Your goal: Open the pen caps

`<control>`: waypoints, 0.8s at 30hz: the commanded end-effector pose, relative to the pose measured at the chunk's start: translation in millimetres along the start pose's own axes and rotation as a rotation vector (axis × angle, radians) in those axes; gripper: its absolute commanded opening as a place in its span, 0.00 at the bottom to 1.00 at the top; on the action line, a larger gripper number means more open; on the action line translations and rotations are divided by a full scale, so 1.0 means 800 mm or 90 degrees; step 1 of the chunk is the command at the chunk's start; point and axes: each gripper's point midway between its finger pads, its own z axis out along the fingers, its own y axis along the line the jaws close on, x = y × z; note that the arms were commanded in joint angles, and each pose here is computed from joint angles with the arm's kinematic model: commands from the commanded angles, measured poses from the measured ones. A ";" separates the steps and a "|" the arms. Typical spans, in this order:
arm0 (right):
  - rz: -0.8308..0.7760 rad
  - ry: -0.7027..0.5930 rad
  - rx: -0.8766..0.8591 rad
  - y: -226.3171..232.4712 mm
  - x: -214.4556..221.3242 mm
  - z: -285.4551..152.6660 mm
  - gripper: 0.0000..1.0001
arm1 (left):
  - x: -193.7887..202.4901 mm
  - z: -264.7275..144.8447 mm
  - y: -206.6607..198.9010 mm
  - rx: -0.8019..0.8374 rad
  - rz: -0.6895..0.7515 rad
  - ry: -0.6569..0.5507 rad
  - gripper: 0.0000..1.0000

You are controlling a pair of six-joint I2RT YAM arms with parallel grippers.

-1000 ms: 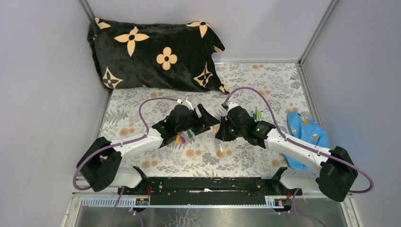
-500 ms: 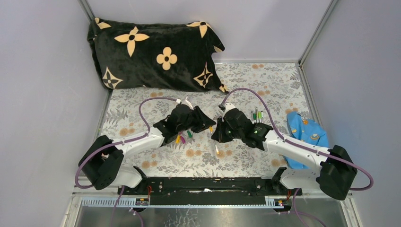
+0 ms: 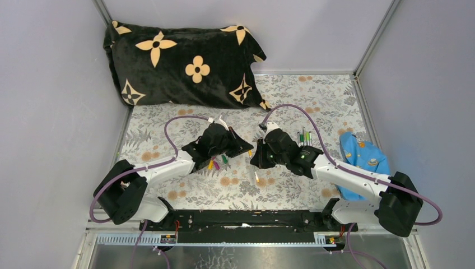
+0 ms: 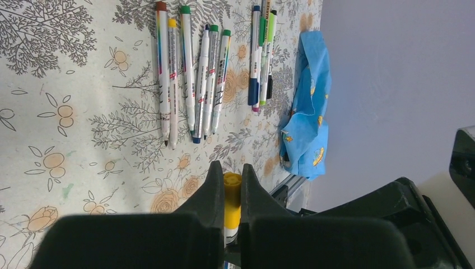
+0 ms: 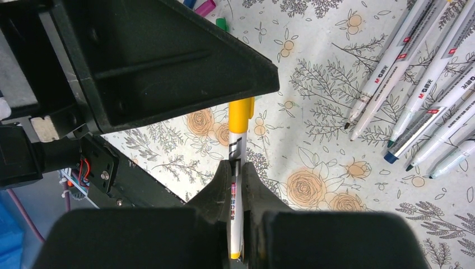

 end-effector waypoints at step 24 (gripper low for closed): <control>-0.006 -0.026 -0.019 0.016 -0.004 0.013 0.00 | -0.034 -0.012 -0.024 0.020 -0.012 -0.087 0.00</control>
